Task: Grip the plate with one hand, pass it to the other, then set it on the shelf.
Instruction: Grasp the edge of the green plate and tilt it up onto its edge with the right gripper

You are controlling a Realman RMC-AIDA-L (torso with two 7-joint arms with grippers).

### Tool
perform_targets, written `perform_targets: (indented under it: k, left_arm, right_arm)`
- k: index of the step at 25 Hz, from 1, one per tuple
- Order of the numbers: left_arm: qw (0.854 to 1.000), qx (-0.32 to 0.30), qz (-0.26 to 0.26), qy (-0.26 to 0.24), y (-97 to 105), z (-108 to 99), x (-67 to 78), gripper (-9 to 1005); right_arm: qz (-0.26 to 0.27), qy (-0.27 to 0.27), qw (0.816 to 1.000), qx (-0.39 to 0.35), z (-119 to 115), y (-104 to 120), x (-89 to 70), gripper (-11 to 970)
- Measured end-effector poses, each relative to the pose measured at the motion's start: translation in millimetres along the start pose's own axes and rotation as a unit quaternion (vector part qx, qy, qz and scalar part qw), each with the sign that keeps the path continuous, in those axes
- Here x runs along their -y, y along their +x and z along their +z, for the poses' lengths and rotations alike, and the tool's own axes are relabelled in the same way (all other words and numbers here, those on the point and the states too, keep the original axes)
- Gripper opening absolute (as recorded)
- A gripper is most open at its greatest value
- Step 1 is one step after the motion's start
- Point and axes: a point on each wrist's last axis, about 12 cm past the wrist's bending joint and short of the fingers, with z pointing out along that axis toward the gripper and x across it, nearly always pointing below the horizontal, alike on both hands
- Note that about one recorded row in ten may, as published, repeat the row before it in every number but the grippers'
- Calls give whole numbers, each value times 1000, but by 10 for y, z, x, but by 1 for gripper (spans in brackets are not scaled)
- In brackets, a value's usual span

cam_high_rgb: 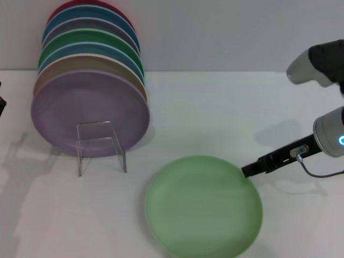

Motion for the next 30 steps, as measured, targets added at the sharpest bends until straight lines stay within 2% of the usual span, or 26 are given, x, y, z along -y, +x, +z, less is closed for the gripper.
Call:
perform_targets:
  k: [9,12,20,30]
  left_arm:
    - [1000,-2,2,-2,7,3,-8,790]
    - [1000,-4,3,-2,9,5,-12,789]
    - [1000,-3,5,0,12,27,-10,787]
    - [1000,-4,5,0,13,25,-11,784]
  right_arm:
    - [2,8,999,-36,137,-9,-1,574]
    - [2,9,999,-41,176,-18,-15,593]
    - [-5,11,998,-54,305,-42,-56,549]
    - [-7,12,998,-59,341,-50,-69,494]
